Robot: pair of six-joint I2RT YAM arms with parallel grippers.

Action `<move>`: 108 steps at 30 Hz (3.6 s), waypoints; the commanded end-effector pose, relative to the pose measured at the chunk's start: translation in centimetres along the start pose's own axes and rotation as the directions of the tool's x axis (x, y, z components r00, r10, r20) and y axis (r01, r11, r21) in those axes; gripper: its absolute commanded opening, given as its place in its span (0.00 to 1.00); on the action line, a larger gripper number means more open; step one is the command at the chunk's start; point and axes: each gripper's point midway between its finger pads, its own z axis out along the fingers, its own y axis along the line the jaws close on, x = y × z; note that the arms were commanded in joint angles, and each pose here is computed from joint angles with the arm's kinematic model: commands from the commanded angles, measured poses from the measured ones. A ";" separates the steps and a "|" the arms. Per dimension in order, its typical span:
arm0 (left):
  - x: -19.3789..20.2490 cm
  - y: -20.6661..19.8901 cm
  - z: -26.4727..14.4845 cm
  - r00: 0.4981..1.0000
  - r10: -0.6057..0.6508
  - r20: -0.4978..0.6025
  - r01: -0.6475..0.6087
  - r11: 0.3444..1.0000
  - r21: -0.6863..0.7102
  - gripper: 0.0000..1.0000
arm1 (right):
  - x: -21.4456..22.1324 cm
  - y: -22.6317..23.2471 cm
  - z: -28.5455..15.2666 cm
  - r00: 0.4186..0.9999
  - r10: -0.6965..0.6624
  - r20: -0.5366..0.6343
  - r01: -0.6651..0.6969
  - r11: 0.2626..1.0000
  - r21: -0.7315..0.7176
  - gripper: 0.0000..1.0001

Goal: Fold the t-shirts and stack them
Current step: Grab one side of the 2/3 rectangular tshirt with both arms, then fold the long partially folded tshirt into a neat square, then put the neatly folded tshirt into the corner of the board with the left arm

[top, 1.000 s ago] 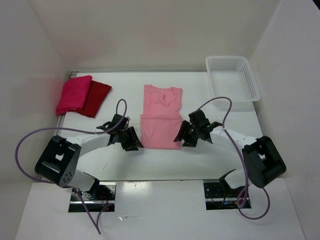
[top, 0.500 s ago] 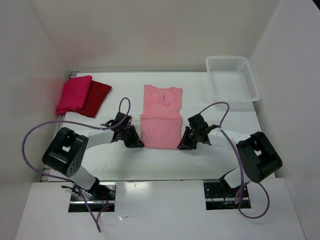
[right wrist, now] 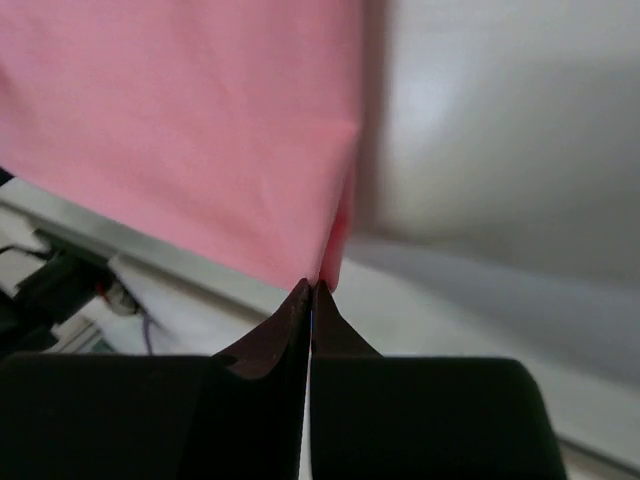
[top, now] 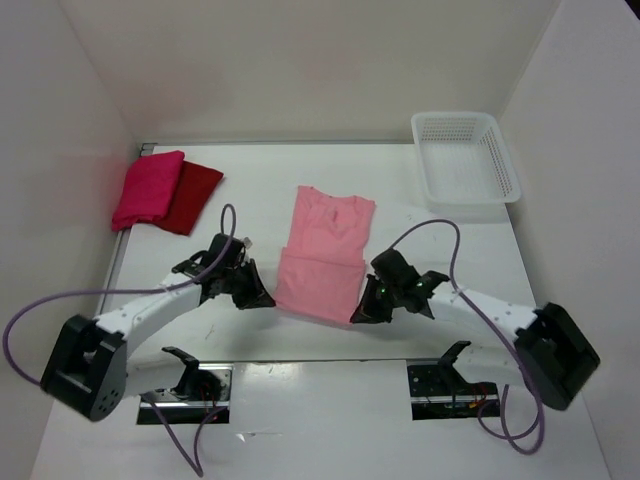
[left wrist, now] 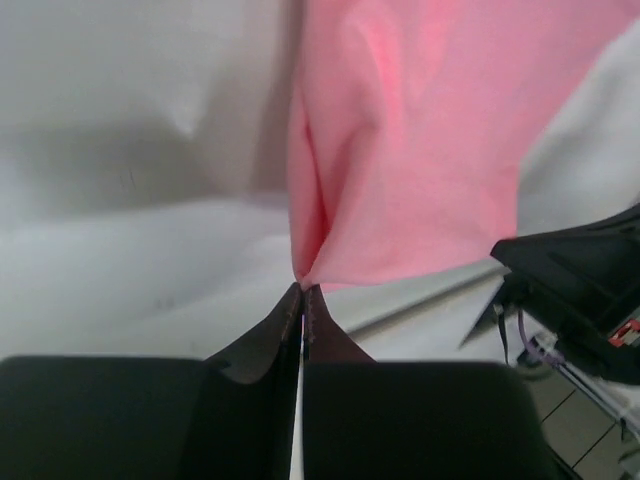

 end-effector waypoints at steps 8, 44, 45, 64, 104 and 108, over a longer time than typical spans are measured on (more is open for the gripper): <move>-4.8 -7.8 -7.2 0.991 0.088 0.096 -0.100 0.988 0.121 0.00 | -9.3 5.0 -9.0 0.976 -0.017 0.215 0.042 0.993 -0.109 0.00; -15.2 -8.4 9.0 0.986 0.100 0.136 -0.112 0.990 0.082 0.47 | -24.0 8.7 -0.7 0.947 -0.100 0.306 0.121 0.991 -0.051 0.00; -14.5 -7.8 9.2 0.989 0.094 0.115 -0.104 0.992 0.076 0.46 | -23.2 8.3 0.2 0.954 -0.105 0.280 0.121 0.992 -0.039 0.00; -12.3 -5.7 -0.2 0.972 -0.035 0.232 0.001 0.990 0.144 0.92 | -23.2 6.5 1.6 0.950 -0.199 0.242 0.194 0.980 0.041 0.47; -42.1 -11.2 -14.4 0.701 -0.124 0.703 -0.114 0.953 0.281 0.02 | -18.8 10.5 -11.3 0.915 -0.110 0.388 0.225 0.938 -0.264 0.61; -41.8 -1.1 -17.4 0.597 -0.328 0.732 0.083 0.933 0.350 0.39 | -18.3 10.1 -10.4 0.928 -0.119 0.353 0.222 0.937 -0.269 0.61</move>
